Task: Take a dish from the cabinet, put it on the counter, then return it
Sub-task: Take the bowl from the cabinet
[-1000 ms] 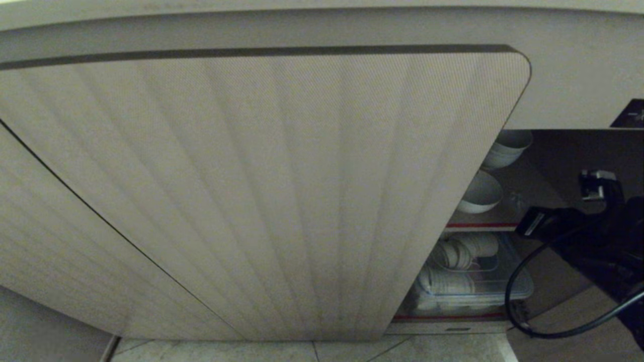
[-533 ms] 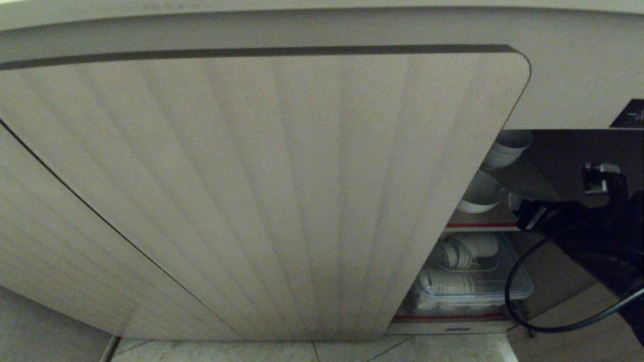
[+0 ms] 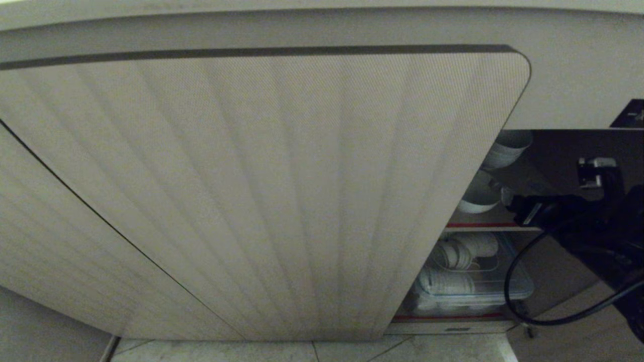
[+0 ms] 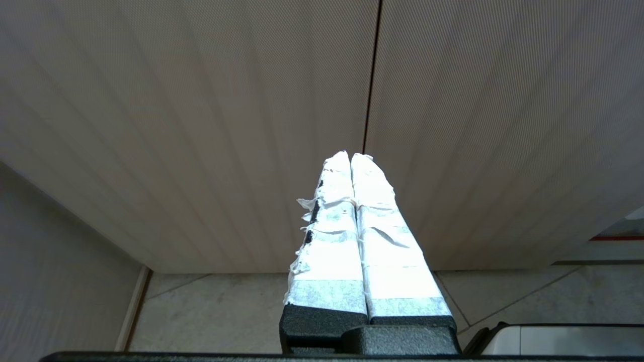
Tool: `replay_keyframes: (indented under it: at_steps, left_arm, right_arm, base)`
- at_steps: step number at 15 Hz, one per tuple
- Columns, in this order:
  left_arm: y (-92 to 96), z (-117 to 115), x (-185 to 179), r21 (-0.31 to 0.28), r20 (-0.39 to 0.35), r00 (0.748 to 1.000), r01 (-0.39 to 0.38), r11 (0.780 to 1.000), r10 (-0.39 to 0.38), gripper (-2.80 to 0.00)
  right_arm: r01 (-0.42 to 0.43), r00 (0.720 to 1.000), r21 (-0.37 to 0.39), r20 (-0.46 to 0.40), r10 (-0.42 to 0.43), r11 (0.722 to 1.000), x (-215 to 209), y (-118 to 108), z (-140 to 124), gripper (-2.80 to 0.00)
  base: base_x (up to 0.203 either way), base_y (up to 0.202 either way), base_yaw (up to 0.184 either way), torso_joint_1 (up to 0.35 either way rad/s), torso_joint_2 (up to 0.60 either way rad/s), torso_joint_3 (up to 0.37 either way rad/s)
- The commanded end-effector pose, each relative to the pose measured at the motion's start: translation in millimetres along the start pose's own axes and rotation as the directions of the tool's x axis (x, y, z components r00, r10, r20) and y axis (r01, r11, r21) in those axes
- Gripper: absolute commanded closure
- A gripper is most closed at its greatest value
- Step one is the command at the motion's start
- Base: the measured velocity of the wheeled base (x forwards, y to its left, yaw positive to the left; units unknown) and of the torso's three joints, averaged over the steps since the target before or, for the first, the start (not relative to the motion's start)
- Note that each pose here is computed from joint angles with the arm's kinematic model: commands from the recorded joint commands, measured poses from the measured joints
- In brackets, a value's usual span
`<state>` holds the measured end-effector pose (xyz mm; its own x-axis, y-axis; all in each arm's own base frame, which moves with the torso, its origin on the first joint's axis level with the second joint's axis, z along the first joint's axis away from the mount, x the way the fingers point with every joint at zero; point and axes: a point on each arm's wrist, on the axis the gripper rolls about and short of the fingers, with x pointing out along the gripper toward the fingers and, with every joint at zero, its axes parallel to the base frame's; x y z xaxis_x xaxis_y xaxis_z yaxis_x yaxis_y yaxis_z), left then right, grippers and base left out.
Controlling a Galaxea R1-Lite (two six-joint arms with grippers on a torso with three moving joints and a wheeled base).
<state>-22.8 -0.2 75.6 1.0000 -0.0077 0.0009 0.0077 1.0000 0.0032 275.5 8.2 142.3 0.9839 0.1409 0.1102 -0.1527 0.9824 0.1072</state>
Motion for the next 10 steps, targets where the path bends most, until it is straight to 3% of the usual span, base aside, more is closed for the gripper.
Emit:
replay_keyframes:
  at_steps: [1,10]
  left_arm:
    - [0.0,0.0,0.0,0.000,0.001,1.000,0.000,1.000,0.000,0.00]
    - [0.0,0.0,0.0,0.000,0.001,1.000,0.000,1.000,0.000,0.00]
  right_arm:
    - [-0.003,1.000,-0.003,0.013,0.003,1.000,4.3,-0.6,-0.9,-2.80]
    - [0.018,0.998,0.005,-0.056,-0.018,1.000,25.5,-6.8,-10.3,-2.80]
  base:
    - [0.000,0.000,0.000,0.000,0.00,0.000]
    - [0.000,0.000,0.000,0.000,0.00,0.000]
